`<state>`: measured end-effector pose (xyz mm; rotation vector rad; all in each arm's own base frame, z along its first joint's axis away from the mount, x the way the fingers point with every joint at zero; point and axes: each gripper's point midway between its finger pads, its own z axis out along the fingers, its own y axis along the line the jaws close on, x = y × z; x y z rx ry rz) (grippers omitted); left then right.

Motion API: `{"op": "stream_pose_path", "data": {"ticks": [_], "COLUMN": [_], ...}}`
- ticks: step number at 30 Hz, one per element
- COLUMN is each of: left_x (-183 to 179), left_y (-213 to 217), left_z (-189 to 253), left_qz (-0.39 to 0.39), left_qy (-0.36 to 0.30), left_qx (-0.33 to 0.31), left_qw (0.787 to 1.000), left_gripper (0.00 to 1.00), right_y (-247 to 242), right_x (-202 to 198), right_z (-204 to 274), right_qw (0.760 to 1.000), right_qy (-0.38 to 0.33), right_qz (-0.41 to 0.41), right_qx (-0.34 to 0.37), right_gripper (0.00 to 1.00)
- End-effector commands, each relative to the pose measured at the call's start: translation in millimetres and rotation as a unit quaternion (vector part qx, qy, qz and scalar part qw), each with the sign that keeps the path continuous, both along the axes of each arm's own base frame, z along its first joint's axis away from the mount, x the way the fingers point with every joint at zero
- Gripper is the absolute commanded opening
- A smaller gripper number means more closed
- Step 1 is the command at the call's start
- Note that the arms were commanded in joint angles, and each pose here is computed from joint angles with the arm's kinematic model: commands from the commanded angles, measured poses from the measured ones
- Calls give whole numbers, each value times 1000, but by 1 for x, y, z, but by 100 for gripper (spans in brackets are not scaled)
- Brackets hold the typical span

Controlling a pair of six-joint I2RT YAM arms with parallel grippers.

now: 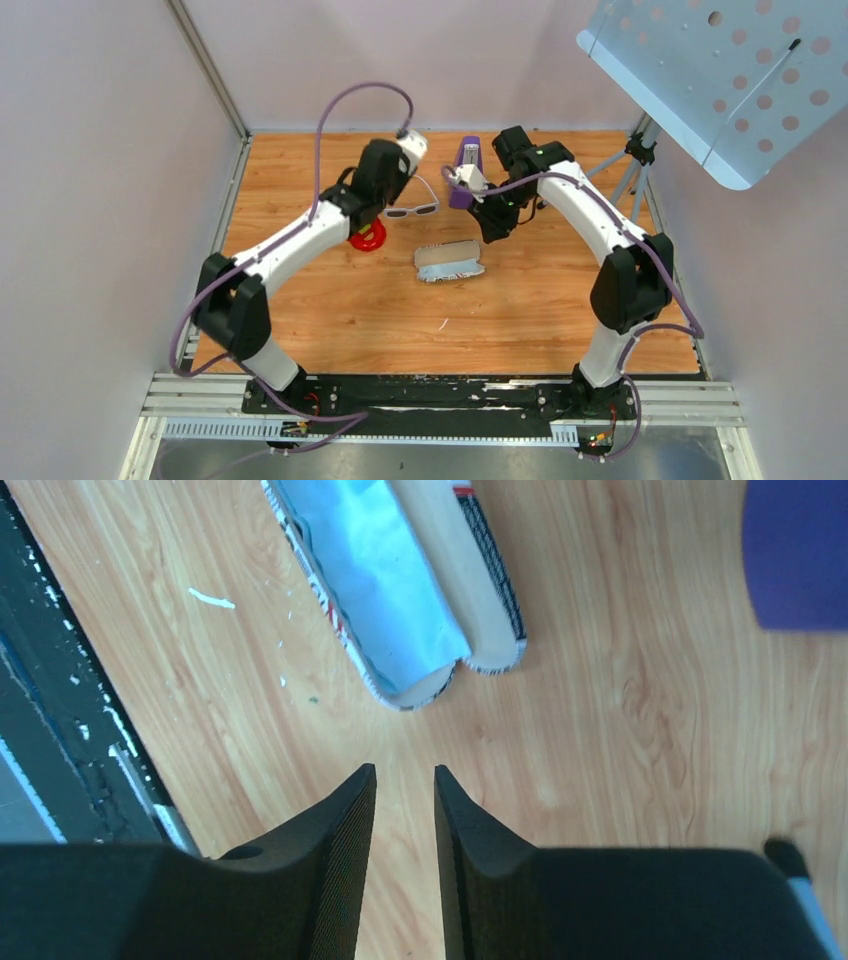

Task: Organize the sunglasses
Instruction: Place the glasses cleaning cloth in the sunglasses case, then fold the sunglasses at the center of the board.

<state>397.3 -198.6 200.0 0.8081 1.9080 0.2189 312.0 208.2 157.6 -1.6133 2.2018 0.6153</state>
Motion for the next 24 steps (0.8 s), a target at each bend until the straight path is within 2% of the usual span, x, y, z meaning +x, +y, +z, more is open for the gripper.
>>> {"op": "stream_pose_path", "data": {"ticks": [1,6,8,17,24], "left_x": [41,77,85,102,110], "left_y": [26,30,28,36,47], "left_z": [-33,-60,-71,-125,-143], "left_qz": [166,251,267,327,347], "left_qy": [101,124,135,160,162], "left_qx": [-110,-209,-230,-211,-218], "left_qw": [975,937,926,907,898], "left_gripper": [43,45,45,46,42], "right_y": [-19,-31,-35,-41,-38], "right_x": [-22,-37,-41,-52,-51], "right_z": [4,6,5,-4,-11], "right_qw": [999,999,999,997,997], "right_qy": [19,1,-1,8,18], "right_qz": [-27,-44,-49,-72,-74], "right_qx": [1,4,4,23,29], "right_gripper": [32,34,35,36,36]}}
